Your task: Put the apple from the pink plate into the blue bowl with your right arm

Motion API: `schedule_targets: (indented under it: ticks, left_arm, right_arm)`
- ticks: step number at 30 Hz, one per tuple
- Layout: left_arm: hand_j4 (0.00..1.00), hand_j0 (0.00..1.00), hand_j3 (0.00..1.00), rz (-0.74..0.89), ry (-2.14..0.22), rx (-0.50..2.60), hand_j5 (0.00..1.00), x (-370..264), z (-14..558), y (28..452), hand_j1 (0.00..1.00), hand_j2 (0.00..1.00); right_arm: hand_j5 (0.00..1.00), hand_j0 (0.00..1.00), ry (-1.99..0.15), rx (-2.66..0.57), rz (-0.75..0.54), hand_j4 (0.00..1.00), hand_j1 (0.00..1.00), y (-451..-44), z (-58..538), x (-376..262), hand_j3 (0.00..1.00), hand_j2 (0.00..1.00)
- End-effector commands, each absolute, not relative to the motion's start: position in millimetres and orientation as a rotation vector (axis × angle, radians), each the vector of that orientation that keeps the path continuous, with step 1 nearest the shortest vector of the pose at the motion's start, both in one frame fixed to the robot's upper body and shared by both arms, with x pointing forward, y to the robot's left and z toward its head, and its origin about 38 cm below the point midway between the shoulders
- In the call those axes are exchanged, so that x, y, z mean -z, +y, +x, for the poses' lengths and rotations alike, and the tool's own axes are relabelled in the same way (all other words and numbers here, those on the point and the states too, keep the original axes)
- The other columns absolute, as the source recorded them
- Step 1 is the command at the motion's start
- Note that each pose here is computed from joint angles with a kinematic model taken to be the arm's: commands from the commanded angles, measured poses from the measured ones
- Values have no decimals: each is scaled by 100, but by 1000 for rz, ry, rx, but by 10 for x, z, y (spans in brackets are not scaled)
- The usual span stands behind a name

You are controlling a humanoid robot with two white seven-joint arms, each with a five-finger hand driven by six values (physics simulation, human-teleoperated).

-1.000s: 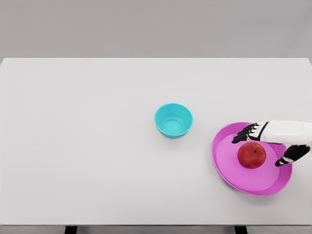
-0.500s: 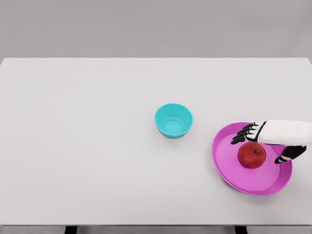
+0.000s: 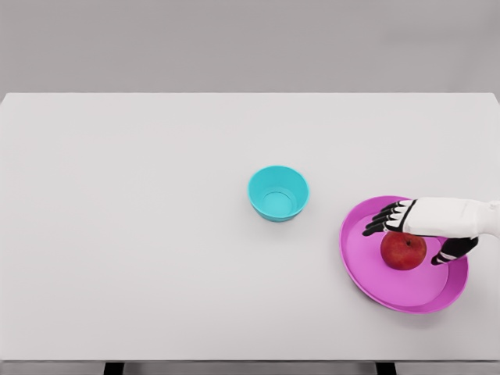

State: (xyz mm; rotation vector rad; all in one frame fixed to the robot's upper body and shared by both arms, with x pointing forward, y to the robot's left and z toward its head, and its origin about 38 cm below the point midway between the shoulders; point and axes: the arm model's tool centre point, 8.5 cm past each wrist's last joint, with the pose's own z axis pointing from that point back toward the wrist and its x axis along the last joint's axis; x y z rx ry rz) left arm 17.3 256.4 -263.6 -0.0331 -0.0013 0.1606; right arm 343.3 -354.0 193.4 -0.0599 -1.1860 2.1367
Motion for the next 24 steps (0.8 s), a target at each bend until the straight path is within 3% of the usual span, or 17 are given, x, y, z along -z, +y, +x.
schedule_targets:
  ticks: [1, 14, 17, 19, 21, 24]
  left_arm:
    - [100, 100, 100, -34, -1, -160, 100, 2636, 173, 2564, 100, 100]
    - [100, 100, 100, -34, -1, -162, 100, 2636, 173, 2564, 100, 100]
    - [100, 100, 100, -34, -1, -160, 100, 2636, 173, 2564, 100, 100]
    - [100, 100, 100, -34, -1, -160, 100, 2636, 173, 2564, 100, 100]
    - [100, 100, 100, -34, -1, -160, 100, 2636, 173, 2564, 100, 100]
    - [100, 100, 100, -34, -1, -160, 100, 2636, 173, 2564, 100, 100]
  right_arm:
    - [100, 100, -1188, -2133, -61, 100, 100, -3527, 3449, -1909, 100, 100]
    - [100, 100, -1163, -2129, -48, 100, 100, -3538, 3441, -1782, 100, 100]
    - [90, 90, -1161, -2135, -43, 90, 90, -3524, 3426, -1776, 90, 90]
    - [76, 76, -1153, -2131, -43, 76, 76, -3548, 3425, -1770, 76, 76]
    - [69, 69, -1150, -2130, -43, 69, 69, -3555, 3426, -1762, 69, 69]
    - [66, 66, -1140, -2135, -27, 66, 66, -3531, 3409, -1698, 66, 66]
